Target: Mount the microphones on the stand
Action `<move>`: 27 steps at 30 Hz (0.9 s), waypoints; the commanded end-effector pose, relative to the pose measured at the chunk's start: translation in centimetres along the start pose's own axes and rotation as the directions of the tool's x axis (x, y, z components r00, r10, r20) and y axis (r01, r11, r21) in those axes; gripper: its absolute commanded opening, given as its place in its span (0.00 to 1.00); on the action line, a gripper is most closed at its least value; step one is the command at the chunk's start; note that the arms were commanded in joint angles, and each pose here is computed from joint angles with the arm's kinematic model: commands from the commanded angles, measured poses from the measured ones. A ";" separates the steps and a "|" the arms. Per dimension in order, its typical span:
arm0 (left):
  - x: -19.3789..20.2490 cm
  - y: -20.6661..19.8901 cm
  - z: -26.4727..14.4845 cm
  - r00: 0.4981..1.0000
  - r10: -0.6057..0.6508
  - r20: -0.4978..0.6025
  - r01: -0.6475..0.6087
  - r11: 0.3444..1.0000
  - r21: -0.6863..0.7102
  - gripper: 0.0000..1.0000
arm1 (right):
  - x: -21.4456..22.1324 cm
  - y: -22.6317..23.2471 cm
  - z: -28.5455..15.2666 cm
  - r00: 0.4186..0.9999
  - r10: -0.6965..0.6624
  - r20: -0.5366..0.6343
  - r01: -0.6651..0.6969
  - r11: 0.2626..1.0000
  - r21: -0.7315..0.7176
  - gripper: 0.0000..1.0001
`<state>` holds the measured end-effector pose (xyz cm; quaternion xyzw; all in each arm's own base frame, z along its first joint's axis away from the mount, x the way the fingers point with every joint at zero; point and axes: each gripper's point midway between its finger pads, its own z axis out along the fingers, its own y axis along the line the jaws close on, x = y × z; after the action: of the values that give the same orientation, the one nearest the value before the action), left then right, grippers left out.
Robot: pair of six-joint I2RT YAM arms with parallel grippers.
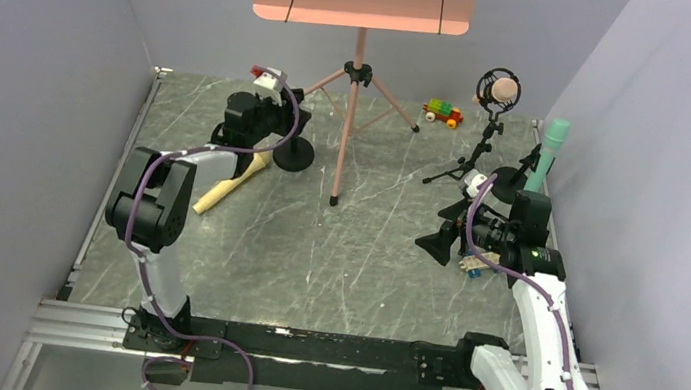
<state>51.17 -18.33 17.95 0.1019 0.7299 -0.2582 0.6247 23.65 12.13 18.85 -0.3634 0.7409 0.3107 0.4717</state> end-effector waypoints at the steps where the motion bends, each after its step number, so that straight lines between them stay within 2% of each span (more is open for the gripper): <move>1: -0.6 -0.6 1.3 1.000 0.017 0.006 -0.018 0.999 0.035 0.57 | -1.5 0.1 -0.3 0.998 -0.052 0.031 0.052 0.999 -0.003 1.00; 7: -0.2 -1.1 1.2 1.000 0.020 -0.011 -0.019 0.998 0.055 0.45 | -1.6 0.1 -0.3 0.998 -0.056 0.032 0.056 0.998 -0.001 1.00; 11: 0.4 -1.3 1.1 0.999 0.026 -0.029 -0.024 0.998 0.057 0.41 | -1.5 0.1 -0.3 0.998 -0.056 0.029 0.056 0.998 -0.002 1.00; 12: 0.5 -1.3 1.1 0.999 0.026 -0.036 -0.024 0.998 0.057 0.37 | -1.5 0.1 -0.3 0.998 -0.056 0.029 0.056 0.998 -0.001 1.00; 16: 1.1 -1.5 1.1 0.998 0.021 -0.059 -0.017 0.998 0.067 0.03 | -1.5 0.0 -0.3 0.998 -0.059 0.027 0.059 0.998 0.006 1.00; 17: 0.9 -1.6 0.9 0.998 0.027 -0.053 -0.023 0.998 0.065 0.00 | -1.5 0.0 -0.3 0.998 -0.060 0.027 0.059 0.998 0.007 1.00; 27: -3.7 -3.1 -2.0 0.982 0.188 0.015 -0.188 0.980 0.062 0.00 | -1.5 -0.1 -0.3 0.998 -0.057 0.025 0.057 0.998 0.004 1.00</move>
<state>50.48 -19.09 17.56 0.1562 0.7397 -0.2295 0.6130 23.68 12.08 18.84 -0.3633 0.7415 0.3088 0.4721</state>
